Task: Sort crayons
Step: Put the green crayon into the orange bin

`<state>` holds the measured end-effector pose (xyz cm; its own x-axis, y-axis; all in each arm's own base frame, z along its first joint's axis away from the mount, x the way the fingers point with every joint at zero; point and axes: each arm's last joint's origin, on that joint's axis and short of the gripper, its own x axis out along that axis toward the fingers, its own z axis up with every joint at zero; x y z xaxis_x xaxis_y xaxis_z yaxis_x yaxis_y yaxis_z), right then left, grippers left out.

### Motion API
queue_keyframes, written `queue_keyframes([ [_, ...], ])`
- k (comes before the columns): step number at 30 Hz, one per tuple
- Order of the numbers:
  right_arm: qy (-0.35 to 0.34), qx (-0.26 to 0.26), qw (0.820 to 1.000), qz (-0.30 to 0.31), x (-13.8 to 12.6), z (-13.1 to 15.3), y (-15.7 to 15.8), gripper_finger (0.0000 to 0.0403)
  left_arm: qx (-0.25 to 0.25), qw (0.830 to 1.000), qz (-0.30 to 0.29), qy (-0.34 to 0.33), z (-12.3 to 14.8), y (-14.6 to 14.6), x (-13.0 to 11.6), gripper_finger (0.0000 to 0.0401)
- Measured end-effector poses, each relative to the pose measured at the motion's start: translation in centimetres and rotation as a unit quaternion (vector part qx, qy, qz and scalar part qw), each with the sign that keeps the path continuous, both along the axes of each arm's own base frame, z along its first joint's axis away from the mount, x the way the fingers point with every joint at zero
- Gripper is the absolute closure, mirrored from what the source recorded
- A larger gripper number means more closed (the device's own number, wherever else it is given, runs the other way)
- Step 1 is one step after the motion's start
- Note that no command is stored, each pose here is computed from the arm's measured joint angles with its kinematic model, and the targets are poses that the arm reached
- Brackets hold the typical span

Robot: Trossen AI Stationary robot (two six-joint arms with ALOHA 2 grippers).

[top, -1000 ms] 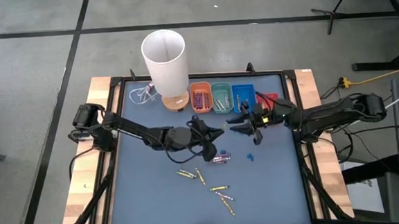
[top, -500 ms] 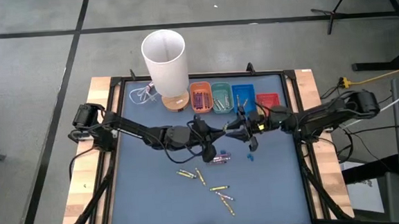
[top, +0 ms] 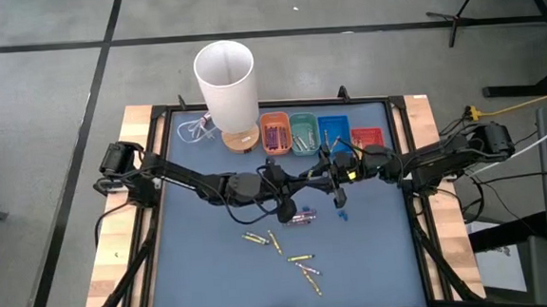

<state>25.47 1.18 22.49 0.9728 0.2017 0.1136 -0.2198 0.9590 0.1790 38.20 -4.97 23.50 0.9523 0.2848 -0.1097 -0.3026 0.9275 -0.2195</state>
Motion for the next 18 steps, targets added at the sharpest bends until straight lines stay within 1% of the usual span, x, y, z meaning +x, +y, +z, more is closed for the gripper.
queue_keyframes([
  [8,0.000,0.001,1.000,-0.009,0.01,0.00,-0.08,0.0384,0.000,1.000,-0.002,0.000,0.02,-0.04,0.00,0.0393],
  [11,0.000,0.002,1.000,-0.009,0.01,0.00,-0.08,0.0389,-0.001,1.000,-0.002,0.000,0.03,-0.05,-0.01,0.0393],
  [14,0.001,0.006,1.000,-0.009,0.01,0.00,-0.08,0.0372,-0.003,1.000,-0.002,-0.001,0.03,-0.04,-0.01,0.0388],
  [16,0.001,0.006,1.000,-0.008,0.00,-0.01,-0.08,0.0365,-0.004,1.000,-0.001,-0.001,0.03,-0.04,-0.01,0.0378],
  [18,0.001,0.006,1.000,-0.010,-0.01,0.03,-0.25,0.0369,-0.004,1.000,0.000,-0.001,0.03,-0.03,-0.01,0.0364],
])
